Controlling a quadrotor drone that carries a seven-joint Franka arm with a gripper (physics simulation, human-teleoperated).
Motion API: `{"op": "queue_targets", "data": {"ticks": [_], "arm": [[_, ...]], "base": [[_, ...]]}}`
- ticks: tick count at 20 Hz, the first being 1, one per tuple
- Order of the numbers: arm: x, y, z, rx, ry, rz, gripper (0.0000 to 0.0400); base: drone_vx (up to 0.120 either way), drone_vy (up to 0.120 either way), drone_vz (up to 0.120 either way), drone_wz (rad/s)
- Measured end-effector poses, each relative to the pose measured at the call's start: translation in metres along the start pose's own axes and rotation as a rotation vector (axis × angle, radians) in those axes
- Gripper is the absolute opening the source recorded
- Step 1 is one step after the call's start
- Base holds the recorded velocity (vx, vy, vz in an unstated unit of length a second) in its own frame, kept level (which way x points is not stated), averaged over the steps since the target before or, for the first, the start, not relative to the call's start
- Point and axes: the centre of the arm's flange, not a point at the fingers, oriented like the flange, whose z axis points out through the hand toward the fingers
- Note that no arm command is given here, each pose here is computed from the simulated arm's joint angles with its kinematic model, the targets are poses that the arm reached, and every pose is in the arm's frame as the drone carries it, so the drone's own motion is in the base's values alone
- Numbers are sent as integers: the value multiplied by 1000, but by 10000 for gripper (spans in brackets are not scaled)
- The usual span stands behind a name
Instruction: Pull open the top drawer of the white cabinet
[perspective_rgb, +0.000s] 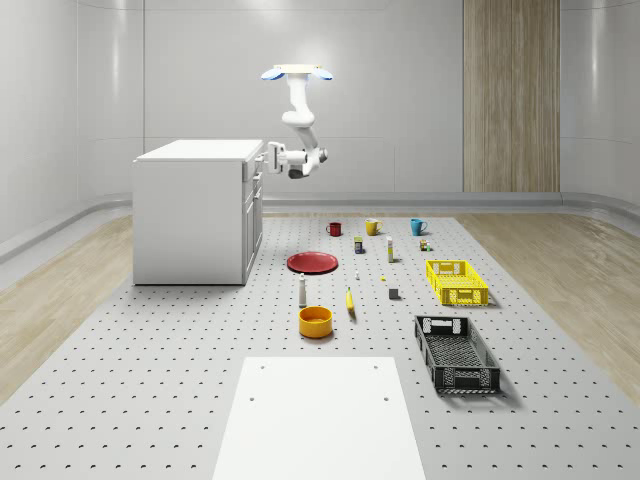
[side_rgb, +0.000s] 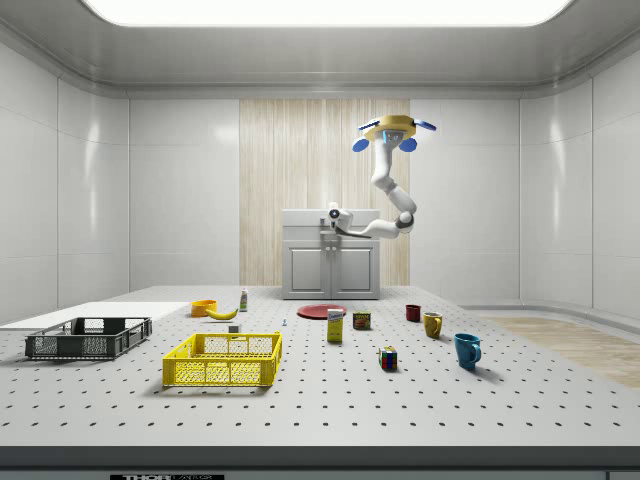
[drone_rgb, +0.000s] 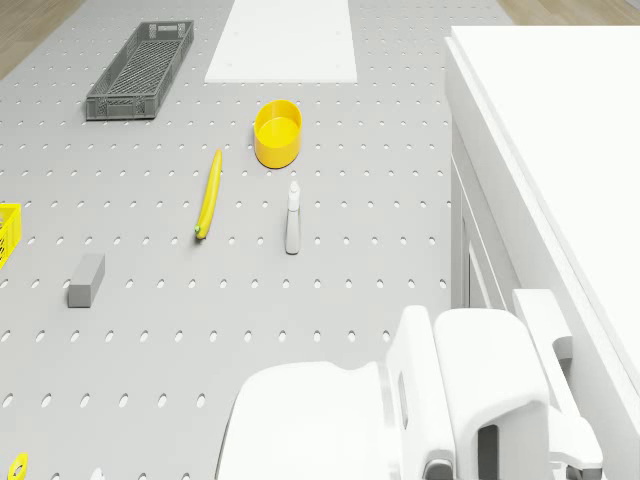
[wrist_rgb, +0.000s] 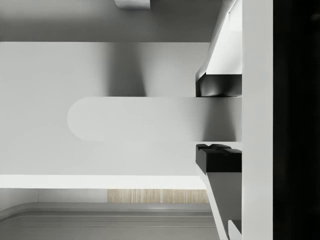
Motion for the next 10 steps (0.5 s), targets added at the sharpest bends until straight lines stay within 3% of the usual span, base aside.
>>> {"op": "queue_targets", "data": {"ticks": [1,3,4,7,10], "arm": [[4,3,-11,-68,49,-53,400],[-3,-5,-12,1,20,5,293],[3,-1,-11,3,13,-35,319],[-5,-6,-12,14,1,20,213],[-8,-7,-18,21,-6,28,174]], "base": [[0,0,0,0],[0,0,0,0],[0,0,0,0],[0,0,0,0],[0,0,0,0]]}}
